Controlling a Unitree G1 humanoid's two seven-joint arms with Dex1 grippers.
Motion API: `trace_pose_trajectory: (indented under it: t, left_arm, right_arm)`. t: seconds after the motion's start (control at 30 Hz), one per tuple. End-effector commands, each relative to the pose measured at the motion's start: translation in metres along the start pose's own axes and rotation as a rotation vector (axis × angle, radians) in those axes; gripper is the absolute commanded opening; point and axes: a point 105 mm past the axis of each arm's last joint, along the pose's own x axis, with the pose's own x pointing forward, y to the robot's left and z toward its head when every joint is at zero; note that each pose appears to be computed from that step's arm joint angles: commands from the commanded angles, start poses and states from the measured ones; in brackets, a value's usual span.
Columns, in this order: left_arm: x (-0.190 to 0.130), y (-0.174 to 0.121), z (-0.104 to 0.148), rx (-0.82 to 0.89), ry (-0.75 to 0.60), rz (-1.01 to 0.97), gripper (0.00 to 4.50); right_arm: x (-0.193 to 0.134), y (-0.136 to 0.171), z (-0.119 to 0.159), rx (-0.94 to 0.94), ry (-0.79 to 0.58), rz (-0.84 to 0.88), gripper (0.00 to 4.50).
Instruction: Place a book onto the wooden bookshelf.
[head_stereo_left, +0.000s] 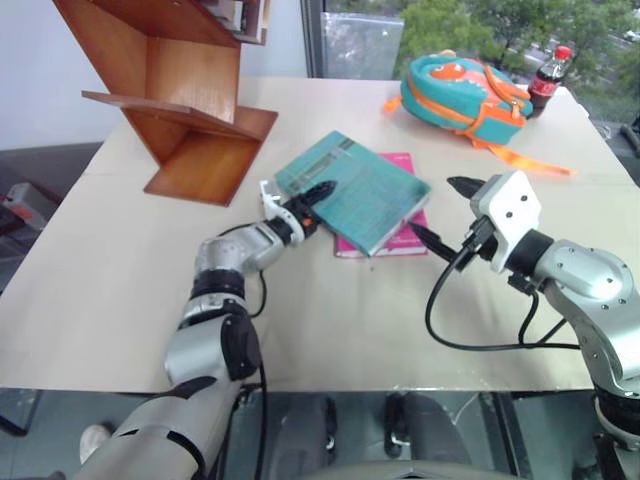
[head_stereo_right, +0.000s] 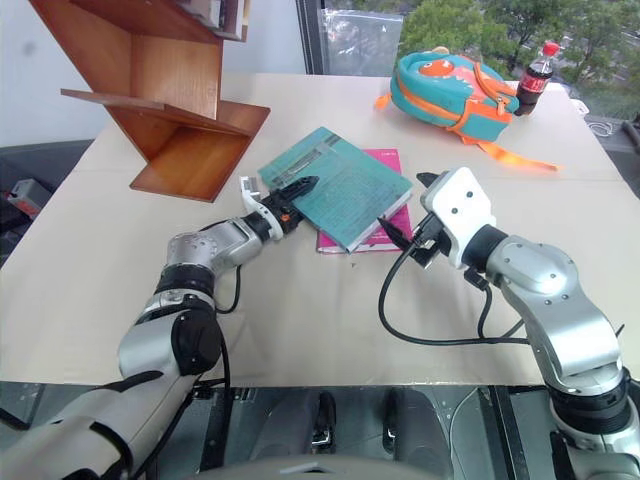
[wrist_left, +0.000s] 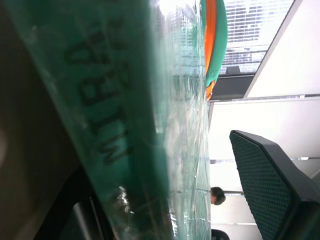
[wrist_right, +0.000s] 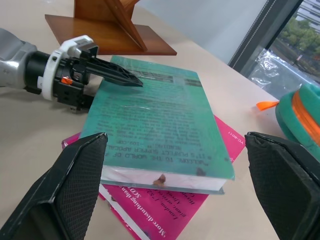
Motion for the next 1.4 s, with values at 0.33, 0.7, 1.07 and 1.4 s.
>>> trace_pose_trajectory:
  t: [0.33, 0.7, 1.07, 1.4]
  left_arm:
    - [-0.005, -0.016, 0.000, -0.053, 0.032, -0.104, 0.02]
    - [-0.049, -0.109, -0.010, 0.427, 0.116, -0.220, 0.02]
    - [-0.102, -0.240, -0.015, 1.983, -0.023, -0.351, 0.02]
    - [-0.134, -0.276, 0.074, 2.787, 0.198, 0.085, 0.02]
  right_arm:
    - [-0.019, 0.011, 0.020, -0.004, -0.079, 0.071, 4.50]
    - [-0.054, -0.013, 0.035, 0.029, -0.167, 0.033, 4.50]
    - [-0.052, -0.049, 0.033, 0.059, -0.223, 0.003, 4.50]
    - [-0.030, -0.044, 0.034, 0.075, -0.285, 0.059, 4.50]
